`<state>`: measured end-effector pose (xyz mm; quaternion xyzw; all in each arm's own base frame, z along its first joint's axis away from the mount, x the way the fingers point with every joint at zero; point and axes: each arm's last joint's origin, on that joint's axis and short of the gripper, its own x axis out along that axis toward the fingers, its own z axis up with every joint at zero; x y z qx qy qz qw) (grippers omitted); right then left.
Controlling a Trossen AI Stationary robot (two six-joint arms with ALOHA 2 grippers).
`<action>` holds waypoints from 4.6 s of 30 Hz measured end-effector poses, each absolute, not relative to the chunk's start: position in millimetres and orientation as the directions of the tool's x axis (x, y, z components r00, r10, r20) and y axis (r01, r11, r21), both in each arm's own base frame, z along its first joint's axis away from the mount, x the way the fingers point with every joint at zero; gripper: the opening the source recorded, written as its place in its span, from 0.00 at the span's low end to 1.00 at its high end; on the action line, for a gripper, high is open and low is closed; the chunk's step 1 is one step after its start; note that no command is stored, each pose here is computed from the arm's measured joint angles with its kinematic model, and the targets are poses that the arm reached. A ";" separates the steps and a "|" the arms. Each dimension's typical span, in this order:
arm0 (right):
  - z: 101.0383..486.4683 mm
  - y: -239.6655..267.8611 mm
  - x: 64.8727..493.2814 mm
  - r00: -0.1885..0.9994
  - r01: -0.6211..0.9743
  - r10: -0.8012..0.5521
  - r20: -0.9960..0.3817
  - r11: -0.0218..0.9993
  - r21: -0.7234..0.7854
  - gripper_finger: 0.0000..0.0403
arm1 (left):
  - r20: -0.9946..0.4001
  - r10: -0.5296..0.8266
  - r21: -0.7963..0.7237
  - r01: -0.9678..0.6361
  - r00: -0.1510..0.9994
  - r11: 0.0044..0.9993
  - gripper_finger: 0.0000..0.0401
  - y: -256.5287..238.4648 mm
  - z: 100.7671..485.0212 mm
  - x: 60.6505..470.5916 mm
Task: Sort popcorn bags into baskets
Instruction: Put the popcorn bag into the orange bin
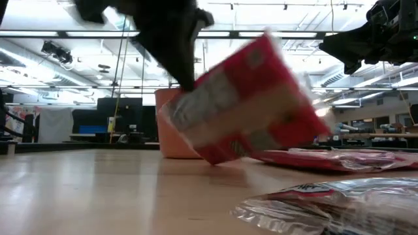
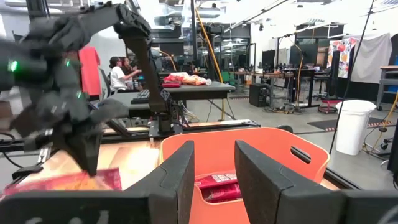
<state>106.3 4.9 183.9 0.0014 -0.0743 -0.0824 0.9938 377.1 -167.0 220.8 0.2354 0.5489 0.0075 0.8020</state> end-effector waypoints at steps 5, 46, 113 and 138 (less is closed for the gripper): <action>183.9 4.9 106.3 0.975 0.164 -0.164 0.148 0.986 0.015 0.30 | -0.858 0.273 0.382 0.187 0.434 0.905 0.00 -158.5 239.6 379.6; 183.9 4.9 106.3 0.975 0.164 -0.164 0.148 0.986 0.015 0.30 | -0.751 0.626 0.660 0.195 0.212 0.726 0.00 18.3 331.0 394.6; 184.0 4.9 106.3 0.975 0.164 -0.164 0.148 0.986 0.015 0.29 | -0.787 0.369 0.578 0.383 0.494 0.721 0.30 -126.6 216.5 432.2; 183.9 4.9 106.3 0.975 0.164 -0.165 0.147 0.986 0.015 0.30 | -0.718 0.559 0.682 0.258 0.415 0.685 0.03 -171.0 283.3 337.4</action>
